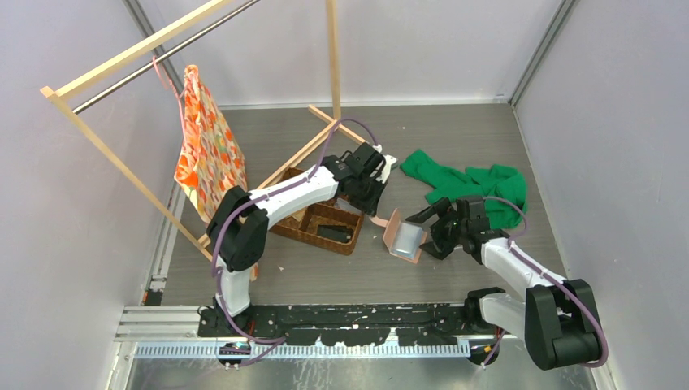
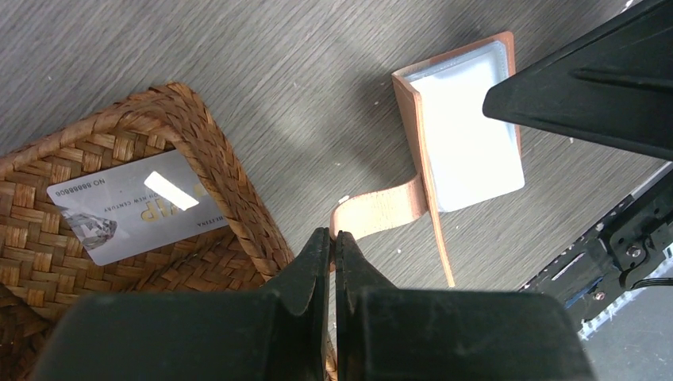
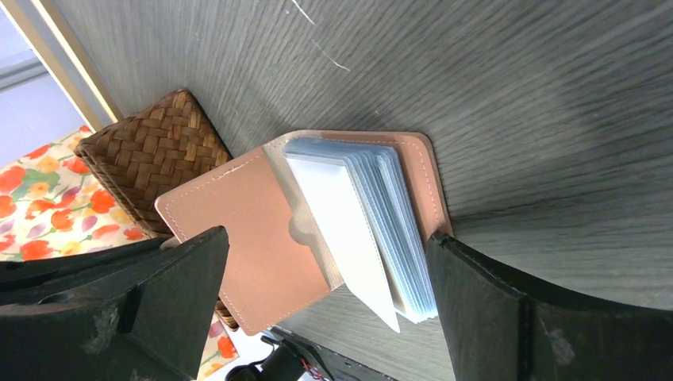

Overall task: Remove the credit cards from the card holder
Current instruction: Open the card holder at the center of the board.

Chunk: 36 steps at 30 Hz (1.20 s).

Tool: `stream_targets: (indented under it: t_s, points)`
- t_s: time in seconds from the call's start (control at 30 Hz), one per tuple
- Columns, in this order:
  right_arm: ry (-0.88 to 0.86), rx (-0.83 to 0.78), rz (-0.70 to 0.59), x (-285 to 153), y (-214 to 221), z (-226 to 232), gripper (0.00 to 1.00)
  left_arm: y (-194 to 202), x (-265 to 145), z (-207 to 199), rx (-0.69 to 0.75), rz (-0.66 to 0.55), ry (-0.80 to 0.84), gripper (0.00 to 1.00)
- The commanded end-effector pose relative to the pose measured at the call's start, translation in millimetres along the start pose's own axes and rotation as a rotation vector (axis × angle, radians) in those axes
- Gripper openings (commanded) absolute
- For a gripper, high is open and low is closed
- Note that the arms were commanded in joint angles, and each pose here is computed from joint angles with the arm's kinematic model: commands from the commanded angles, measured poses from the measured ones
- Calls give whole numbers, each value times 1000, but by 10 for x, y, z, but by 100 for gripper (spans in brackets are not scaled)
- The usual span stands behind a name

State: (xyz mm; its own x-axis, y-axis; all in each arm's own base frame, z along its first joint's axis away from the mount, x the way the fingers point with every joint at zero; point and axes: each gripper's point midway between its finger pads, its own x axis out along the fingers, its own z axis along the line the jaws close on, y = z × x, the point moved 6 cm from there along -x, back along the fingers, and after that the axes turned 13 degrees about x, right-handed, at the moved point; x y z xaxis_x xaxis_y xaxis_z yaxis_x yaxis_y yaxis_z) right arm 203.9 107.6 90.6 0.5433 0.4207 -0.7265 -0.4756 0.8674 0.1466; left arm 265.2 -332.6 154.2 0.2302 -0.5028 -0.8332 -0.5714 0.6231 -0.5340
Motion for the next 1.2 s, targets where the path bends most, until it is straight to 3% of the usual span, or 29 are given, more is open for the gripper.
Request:
stream_targets:
  t_s: [0.0,0.7,0.9,1.03,1.17]
  points:
    - [-71,-36,27,24,24,92,99,40,-70,17,19,2,14,1]
    - [-151,-65,101,-59,147,252,99,54,35,-91,-9,12,118,1]
    - [42,-154,-103,-263,-27,82,98,-6,-29,-169,-26,-14,161,1]
    - [85,-181,-205,-477,-106,27,98,-145,-115,-357,-21,-70,220,1]
    - [79,-108,-296,-743,-228,-23,99,-358,-81,-682,5,-78,299,1]
